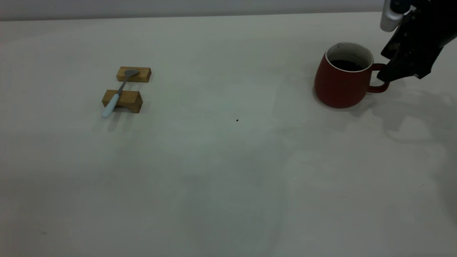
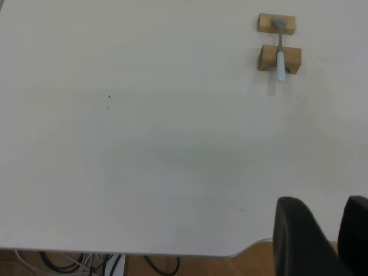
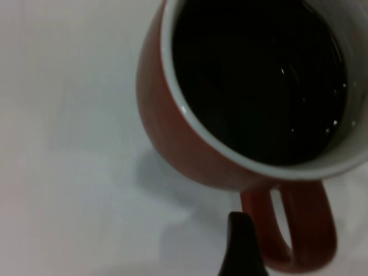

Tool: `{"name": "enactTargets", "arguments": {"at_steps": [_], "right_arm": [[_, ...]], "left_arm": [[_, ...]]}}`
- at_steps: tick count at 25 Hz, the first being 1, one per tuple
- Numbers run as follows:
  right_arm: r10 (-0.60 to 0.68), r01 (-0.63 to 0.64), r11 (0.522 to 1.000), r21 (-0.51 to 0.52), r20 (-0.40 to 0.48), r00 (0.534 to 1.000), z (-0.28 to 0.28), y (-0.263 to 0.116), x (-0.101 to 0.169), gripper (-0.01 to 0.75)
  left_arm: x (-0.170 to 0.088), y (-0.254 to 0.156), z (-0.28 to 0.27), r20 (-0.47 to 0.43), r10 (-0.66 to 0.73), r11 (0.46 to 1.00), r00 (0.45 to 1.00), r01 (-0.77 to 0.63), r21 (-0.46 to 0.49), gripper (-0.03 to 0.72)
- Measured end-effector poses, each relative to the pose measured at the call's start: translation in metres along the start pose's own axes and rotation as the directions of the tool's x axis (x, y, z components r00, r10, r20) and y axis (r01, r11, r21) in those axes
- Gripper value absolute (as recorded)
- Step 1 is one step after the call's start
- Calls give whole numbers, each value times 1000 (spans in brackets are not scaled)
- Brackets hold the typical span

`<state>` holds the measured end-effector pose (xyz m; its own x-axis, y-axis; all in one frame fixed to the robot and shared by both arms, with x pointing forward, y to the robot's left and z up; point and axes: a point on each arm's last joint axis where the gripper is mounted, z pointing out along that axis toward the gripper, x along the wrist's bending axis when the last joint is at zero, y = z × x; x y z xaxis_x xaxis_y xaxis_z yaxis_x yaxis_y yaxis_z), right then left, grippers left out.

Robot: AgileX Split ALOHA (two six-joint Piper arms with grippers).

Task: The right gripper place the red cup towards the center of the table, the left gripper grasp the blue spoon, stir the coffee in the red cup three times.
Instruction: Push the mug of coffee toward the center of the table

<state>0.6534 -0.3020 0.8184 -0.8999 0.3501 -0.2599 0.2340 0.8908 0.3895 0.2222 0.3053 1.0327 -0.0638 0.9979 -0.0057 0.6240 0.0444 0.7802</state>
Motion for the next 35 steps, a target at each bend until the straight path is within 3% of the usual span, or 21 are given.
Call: {"name": "enactTargets", "arguments": {"at_steps": [14,21,35], "right_arm": [[2,-3,999,-32,-40,999,32,8,-2,533],[-65,61,994,-86,-47,997,49,54,7,533],[-154,136,966,-222,-68,986,83,156,51,533]], "left_arm": [[0,0,0,0,0,1000,1000,0,0,245],[0,0,0,0,0,1000,1000,0,0,245],[0,0,0,0,0,1000,1000,0,0,245]]}}
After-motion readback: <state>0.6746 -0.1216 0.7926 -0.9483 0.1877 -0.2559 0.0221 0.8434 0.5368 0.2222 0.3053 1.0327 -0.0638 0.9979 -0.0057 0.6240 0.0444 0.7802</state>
